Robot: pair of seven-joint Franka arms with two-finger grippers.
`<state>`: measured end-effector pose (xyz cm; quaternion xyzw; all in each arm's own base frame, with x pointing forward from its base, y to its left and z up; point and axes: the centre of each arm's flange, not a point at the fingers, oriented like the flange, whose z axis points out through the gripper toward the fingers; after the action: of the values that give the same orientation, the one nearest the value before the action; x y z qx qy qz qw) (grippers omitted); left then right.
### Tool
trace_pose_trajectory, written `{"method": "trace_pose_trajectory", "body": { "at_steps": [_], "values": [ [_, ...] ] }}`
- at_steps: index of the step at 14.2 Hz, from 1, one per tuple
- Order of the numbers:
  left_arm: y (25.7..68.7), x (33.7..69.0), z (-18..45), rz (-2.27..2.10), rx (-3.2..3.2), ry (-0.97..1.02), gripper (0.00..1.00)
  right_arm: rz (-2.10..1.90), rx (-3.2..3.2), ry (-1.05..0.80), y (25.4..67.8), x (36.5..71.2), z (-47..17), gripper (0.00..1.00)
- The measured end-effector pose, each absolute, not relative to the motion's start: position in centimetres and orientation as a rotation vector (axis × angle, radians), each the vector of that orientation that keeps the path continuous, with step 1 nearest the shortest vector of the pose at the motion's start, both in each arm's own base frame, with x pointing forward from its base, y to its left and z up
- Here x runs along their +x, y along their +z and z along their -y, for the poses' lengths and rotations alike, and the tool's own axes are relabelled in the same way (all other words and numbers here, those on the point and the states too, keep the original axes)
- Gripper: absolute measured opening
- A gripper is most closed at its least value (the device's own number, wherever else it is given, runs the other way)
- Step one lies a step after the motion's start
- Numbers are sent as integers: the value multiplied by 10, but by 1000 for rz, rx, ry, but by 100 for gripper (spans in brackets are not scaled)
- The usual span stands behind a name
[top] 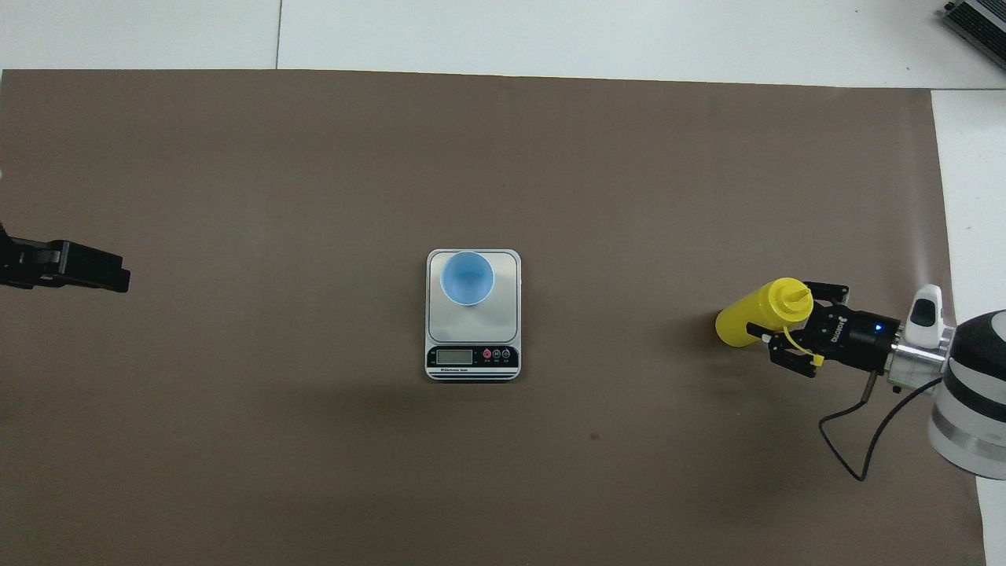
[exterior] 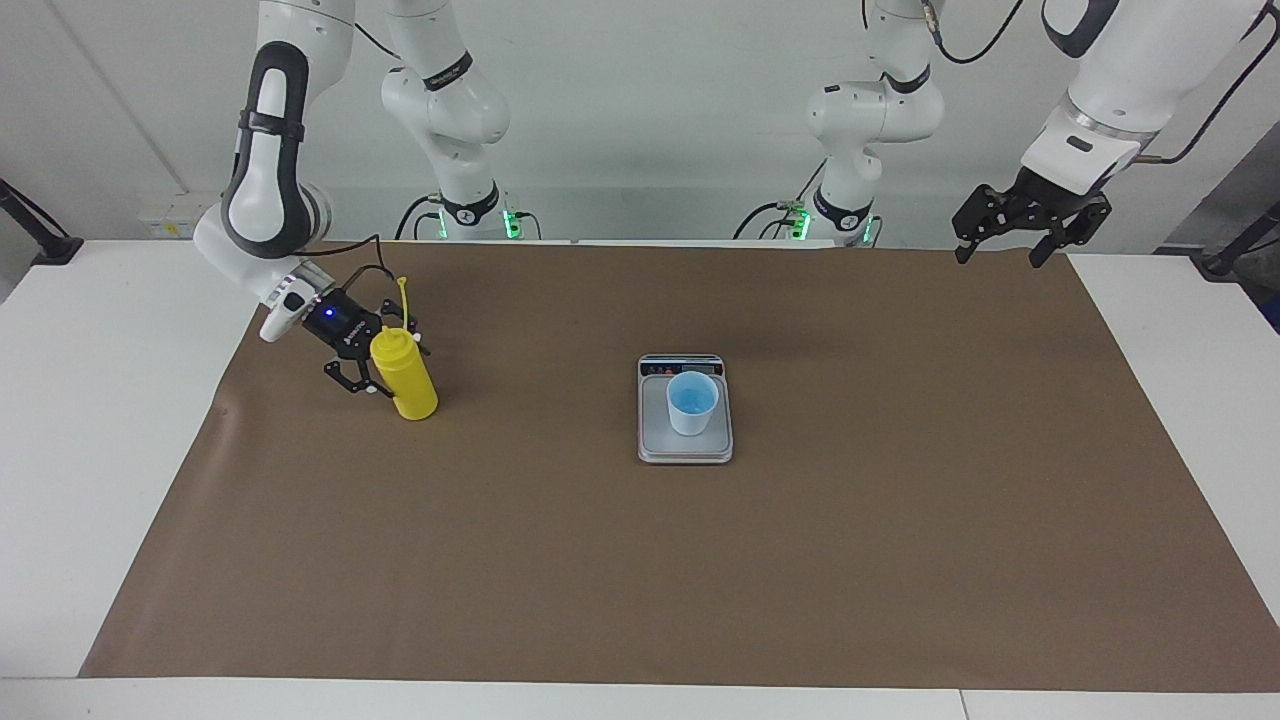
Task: Pour seasoning into cup on scale with both arms
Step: 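Lift the yellow bottle with the right gripper over the cup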
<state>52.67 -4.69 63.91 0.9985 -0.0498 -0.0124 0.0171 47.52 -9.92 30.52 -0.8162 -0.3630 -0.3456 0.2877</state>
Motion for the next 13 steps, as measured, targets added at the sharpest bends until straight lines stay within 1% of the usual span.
{"method": "trace_pose_trajectory", "body": {
  "at_steps": [2,5,7,10,13],
  "values": [
    [639,527,47,155,3103,-39,100,992,-2174,-950,316,488,100,55],
    [639,527,47,155,3103,-39,100,1023,-2147,-953,332,512,77,55],
    [639,527,47,155,3103,-39,100,1019,-2154,-939,351,530,53,55],
    [639,527,47,155,3103,-39,100,1038,-2217,-878,391,560,5,55],
    [639,527,47,155,3103,-39,100,1087,-2322,-833,432,581,-57,55]
  ]
}}
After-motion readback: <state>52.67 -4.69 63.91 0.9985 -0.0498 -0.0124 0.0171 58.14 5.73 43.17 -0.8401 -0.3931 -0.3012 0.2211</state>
